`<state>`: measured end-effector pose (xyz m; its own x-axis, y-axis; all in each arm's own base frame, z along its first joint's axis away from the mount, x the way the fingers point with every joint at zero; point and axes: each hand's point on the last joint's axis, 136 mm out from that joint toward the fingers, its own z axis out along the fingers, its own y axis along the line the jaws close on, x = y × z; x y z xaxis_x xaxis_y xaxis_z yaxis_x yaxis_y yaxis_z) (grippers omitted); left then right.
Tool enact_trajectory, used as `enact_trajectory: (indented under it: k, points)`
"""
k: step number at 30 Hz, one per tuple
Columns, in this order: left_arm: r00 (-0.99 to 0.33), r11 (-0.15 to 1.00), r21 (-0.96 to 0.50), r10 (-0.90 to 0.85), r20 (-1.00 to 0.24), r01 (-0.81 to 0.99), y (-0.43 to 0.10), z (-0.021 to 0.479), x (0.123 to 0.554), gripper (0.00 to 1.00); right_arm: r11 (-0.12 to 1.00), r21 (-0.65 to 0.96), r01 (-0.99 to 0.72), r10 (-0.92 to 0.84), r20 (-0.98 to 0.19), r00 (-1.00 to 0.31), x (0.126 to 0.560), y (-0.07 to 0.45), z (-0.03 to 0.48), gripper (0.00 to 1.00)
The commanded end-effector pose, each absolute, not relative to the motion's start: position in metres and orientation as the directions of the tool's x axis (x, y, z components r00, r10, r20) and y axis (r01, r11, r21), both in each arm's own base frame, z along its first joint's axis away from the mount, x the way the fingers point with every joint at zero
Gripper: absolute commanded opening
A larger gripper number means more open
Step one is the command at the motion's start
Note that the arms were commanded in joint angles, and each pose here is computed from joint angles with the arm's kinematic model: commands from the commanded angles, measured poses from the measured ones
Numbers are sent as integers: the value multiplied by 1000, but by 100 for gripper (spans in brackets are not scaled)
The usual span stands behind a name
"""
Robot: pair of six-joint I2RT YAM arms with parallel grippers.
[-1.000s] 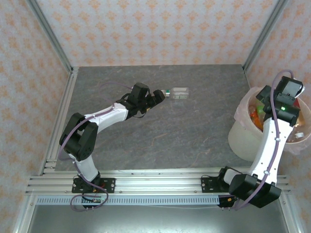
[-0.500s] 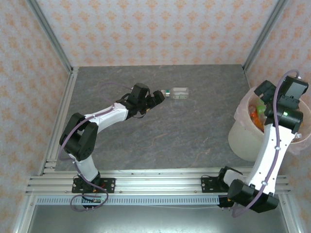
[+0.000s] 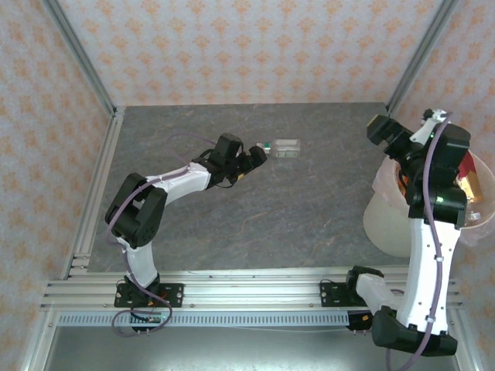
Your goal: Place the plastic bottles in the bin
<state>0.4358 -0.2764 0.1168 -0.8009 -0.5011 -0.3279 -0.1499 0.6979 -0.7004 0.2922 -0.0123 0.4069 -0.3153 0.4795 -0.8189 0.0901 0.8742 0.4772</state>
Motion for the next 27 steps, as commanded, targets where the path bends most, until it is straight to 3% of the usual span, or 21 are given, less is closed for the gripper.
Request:
enact_trajectory:
  k: [1, 12, 18, 27]
  points:
    - [-789, 742, -670, -398, -469, 24, -289, 158, 451, 100, 863, 505, -14, 471, -814, -340, 299, 17, 408, 99]
    - [-717, 911, -316, -35, -697, 263, -266, 182, 476, 100, 896, 423, -132, 326, -830, -452, 336, 109, 364, 99]
    - [-629, 839, -159, 251, -735, 521, -285, 170, 489, 100, 894, 435, -105, 335, -807, -486, 355, 134, 345, 99]
    - [-581, 780, -30, 440, -685, 625, -292, 130, 526, 100, 921, 387, -38, 328, -826, -458, 353, 119, 340, 99]
